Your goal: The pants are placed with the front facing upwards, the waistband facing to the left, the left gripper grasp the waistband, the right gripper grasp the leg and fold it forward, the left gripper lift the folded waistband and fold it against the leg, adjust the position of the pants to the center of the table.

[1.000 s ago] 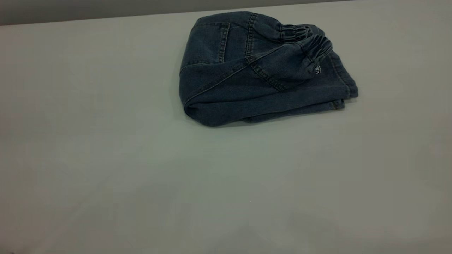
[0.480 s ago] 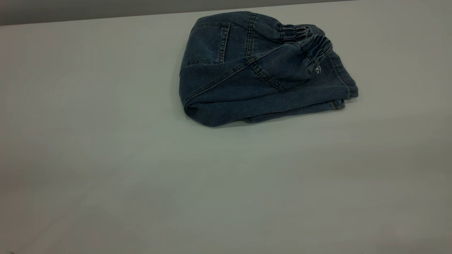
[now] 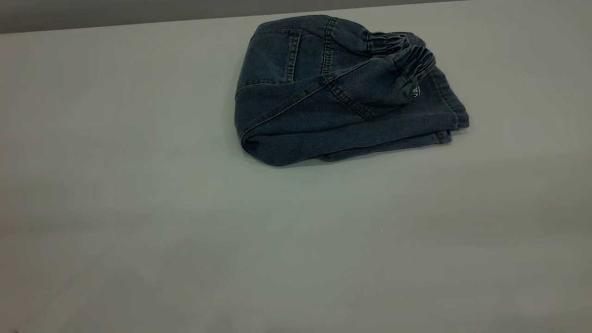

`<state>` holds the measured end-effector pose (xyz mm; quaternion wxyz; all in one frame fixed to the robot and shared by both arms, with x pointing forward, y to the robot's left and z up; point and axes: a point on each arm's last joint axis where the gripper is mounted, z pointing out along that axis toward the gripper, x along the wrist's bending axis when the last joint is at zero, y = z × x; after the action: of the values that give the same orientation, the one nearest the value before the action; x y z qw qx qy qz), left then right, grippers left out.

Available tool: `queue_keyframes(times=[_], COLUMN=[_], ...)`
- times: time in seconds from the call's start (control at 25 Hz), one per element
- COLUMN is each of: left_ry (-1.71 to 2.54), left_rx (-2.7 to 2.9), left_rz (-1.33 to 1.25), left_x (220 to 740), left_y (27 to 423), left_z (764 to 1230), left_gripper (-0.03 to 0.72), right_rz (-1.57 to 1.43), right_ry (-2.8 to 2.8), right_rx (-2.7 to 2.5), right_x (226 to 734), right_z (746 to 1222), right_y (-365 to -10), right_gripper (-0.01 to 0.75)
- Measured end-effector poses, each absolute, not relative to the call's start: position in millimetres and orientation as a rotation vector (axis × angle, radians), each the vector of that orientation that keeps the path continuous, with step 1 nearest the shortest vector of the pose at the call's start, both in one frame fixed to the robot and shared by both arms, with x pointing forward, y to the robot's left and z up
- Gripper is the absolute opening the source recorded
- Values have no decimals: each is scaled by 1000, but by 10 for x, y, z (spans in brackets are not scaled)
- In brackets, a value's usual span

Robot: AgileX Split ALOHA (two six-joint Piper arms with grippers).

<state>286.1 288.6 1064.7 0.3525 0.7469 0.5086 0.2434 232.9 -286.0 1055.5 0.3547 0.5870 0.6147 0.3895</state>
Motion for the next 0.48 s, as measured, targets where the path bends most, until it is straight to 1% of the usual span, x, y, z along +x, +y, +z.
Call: queue_keyframes(times=[0.48], left_ry=[1340], left_rx=[2067], left_rz=[558], left_x=[2777], left_y=[2907], left_z=[10504], left_gripper=[459], right_rz=[1009], right_ry=[1590], right_rx=[1521], right_x=[2332], right_z=[10548], right_y=[-2859], right_gripper=[537])
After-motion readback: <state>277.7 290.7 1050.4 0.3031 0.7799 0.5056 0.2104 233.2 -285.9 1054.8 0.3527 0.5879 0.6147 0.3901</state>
